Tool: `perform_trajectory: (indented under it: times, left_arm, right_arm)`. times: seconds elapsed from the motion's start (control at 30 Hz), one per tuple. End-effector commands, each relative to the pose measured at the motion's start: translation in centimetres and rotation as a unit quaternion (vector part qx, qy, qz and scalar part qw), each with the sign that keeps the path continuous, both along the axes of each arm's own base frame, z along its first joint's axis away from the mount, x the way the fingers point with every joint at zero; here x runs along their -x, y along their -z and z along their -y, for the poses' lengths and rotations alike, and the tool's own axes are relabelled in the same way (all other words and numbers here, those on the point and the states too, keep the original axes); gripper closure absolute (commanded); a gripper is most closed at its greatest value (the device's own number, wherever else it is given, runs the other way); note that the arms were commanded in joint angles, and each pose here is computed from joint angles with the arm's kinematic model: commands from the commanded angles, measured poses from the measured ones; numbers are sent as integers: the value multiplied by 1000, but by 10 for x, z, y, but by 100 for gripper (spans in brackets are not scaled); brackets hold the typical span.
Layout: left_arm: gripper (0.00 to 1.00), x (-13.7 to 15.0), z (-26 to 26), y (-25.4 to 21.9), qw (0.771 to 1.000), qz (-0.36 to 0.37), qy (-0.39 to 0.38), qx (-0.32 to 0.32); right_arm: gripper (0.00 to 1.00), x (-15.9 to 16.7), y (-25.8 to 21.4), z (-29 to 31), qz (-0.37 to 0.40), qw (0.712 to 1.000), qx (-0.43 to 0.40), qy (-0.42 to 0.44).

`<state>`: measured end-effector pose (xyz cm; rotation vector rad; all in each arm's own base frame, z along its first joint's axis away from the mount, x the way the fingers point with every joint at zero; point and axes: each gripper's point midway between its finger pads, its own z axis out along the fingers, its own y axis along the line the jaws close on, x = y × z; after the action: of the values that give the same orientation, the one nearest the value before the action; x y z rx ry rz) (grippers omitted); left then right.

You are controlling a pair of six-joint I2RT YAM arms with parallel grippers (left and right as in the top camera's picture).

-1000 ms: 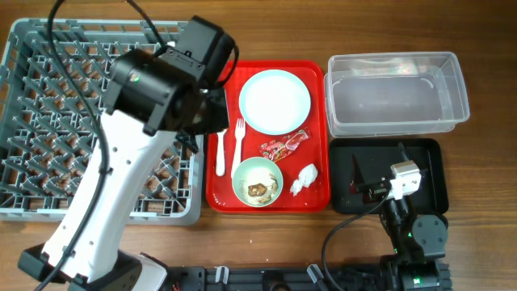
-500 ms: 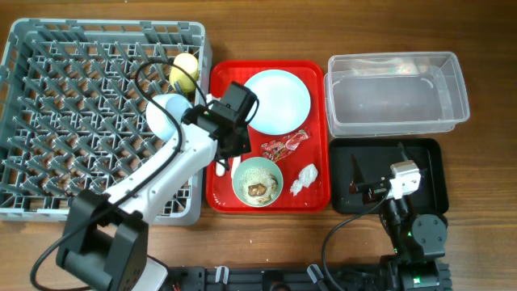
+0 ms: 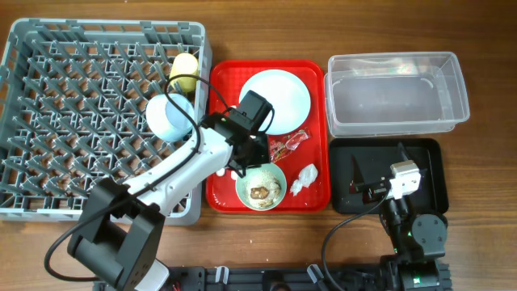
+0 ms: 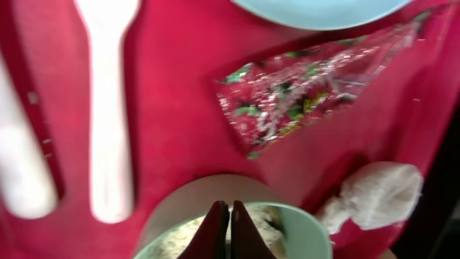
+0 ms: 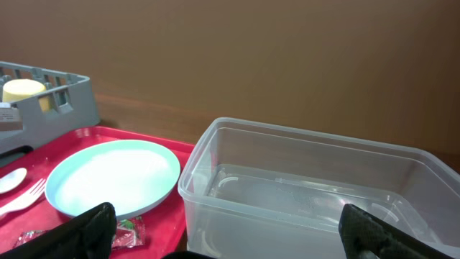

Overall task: Sort waste into correct bins and load items into the dishwasher rack
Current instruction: 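Move the left gripper to the tray and grasp the white fork, then carry the white fork into the dish rack and release it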

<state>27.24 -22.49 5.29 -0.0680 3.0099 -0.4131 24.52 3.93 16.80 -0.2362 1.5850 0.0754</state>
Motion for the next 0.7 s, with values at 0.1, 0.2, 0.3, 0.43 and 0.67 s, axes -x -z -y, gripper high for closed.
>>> perform_trajectory:
  times: [0.1,0.2,0.3,0.43,0.67]
  left_arm:
    - [93,-30,-36,-18,997,59,-12,-57]
    - [70,-36,-48,-16,995,62,-27,-68]
    - [67,-30,-53,11,995,45,-33,-83]
    - [80,-42,-50,30,994,61,-36,-86]
    - [81,-42,-60,57,990,49,-37,-126]
  right_arm:
    - [0,-1,-1,3,3,1000,1,8]
    - [0,-1,-1,3,3,1000,1,8]
    - [0,-1,-1,3,3,1000,1,8]
    - [0,-1,-1,3,3,1000,1,8]
    - [0,-1,-1,3,3,1000,1,8]
